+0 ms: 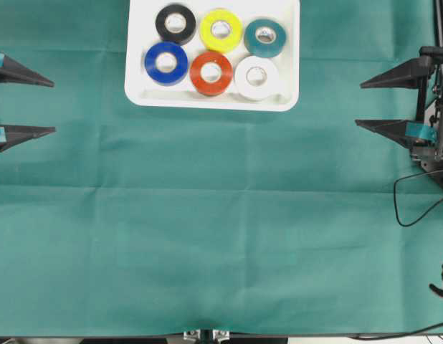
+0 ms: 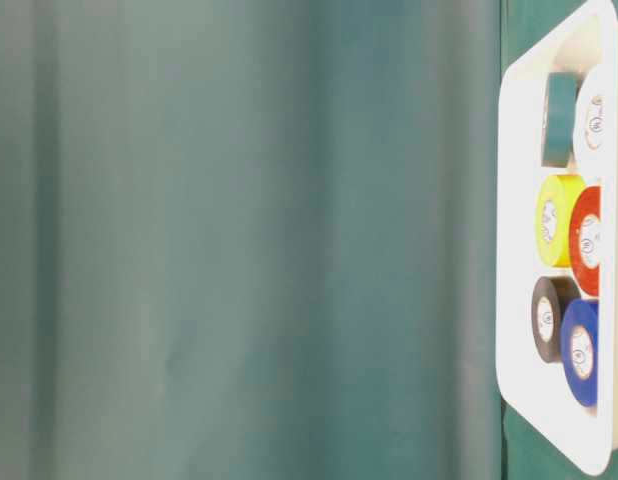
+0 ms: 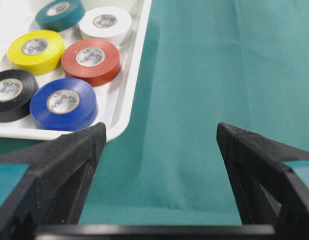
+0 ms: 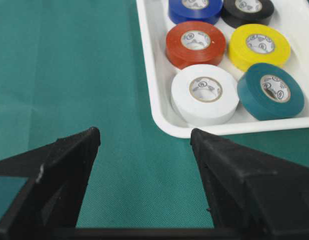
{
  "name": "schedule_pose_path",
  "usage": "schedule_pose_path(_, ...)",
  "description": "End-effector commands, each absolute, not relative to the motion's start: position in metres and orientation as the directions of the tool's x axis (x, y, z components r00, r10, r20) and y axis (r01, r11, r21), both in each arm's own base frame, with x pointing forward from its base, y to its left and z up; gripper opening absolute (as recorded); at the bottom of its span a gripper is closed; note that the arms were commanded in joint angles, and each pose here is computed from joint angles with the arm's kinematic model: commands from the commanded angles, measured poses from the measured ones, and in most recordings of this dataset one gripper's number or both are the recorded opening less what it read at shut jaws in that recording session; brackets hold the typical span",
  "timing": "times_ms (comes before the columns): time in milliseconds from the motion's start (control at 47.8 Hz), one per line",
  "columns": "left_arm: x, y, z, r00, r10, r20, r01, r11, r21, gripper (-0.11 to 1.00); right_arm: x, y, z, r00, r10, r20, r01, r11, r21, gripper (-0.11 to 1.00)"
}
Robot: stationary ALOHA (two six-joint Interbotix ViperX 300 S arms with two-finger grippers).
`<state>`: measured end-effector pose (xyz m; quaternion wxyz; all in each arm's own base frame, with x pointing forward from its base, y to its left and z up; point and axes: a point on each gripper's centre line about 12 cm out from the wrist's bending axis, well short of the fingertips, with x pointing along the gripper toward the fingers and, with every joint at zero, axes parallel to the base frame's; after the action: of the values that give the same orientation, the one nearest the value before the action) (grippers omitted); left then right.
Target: Put the tape alternately from left to right into the white case.
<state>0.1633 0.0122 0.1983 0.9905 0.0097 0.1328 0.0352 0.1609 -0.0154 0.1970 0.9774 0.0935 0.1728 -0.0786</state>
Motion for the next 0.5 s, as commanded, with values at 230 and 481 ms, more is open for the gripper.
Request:
schedule_pose_path(230,0.160,0.013,0.200,0.968,0.077,-0.240,-0.073,0.997,0.029,0.52,0.162,-0.015,0.199,0.931,-0.119,-0.346,0.183,0.970,0.158,0.82)
schedule_pose_path(481,0.153,0.012,0.195,0.972,0.078,-0.222,-0.073,0.997,0.029,0.52,0.161,-0.014,0.197,0.932,-0.110,-0.345,0.174,0.972,0.160,0.82)
